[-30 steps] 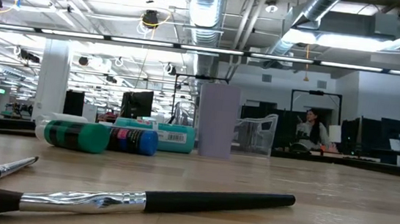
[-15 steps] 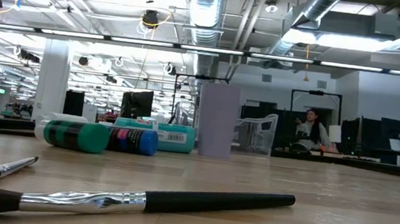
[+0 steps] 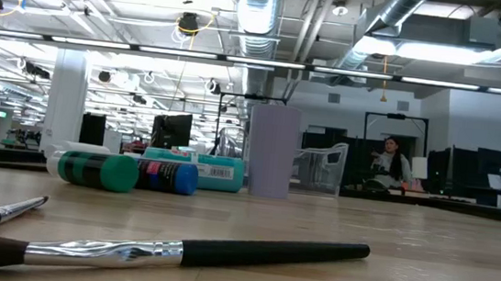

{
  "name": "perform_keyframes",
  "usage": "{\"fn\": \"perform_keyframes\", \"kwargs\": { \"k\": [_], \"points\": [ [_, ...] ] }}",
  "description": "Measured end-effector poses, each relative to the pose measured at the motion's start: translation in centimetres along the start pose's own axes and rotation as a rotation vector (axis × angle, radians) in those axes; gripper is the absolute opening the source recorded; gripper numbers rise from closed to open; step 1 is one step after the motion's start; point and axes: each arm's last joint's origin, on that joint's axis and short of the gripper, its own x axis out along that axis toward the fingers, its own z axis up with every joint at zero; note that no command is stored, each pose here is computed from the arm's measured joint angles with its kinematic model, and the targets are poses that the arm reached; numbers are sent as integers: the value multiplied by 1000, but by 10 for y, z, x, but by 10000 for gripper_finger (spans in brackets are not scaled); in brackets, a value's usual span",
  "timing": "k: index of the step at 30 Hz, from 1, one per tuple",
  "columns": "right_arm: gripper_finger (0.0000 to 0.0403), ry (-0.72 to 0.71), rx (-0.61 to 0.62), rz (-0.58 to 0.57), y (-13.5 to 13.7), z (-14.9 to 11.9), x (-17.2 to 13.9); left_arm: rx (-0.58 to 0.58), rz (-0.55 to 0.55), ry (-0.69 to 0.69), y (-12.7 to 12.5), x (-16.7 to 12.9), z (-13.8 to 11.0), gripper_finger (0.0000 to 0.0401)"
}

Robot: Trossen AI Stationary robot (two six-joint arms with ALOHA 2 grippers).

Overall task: Pick & Place Paint Supplies
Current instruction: Put the red paint bottle into the transparent bin

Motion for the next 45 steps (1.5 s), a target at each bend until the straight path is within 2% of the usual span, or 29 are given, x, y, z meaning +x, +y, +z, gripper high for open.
{"fn": "perform_keyframes", "kwargs": {
  "k": [10,19,24,34,45],
  "points": [
    [192,4,5,-10,-2,0,1,-11,15,-8,3,3,-4,256],
    [177,8,3,-13,-3,0,1,-32,11,-17,2,3,-3,214],
    [204,13,2,-16,-3,0,0,-49,13,-17,3,3,-3,193],
    [195,14,6,-25,-5,0,1,-72,30,-24,3,3,-3,186],
    [218,35,-13,-36,-6,-2,1,-89,57,4,3,0,-3,184]
  ]
}}
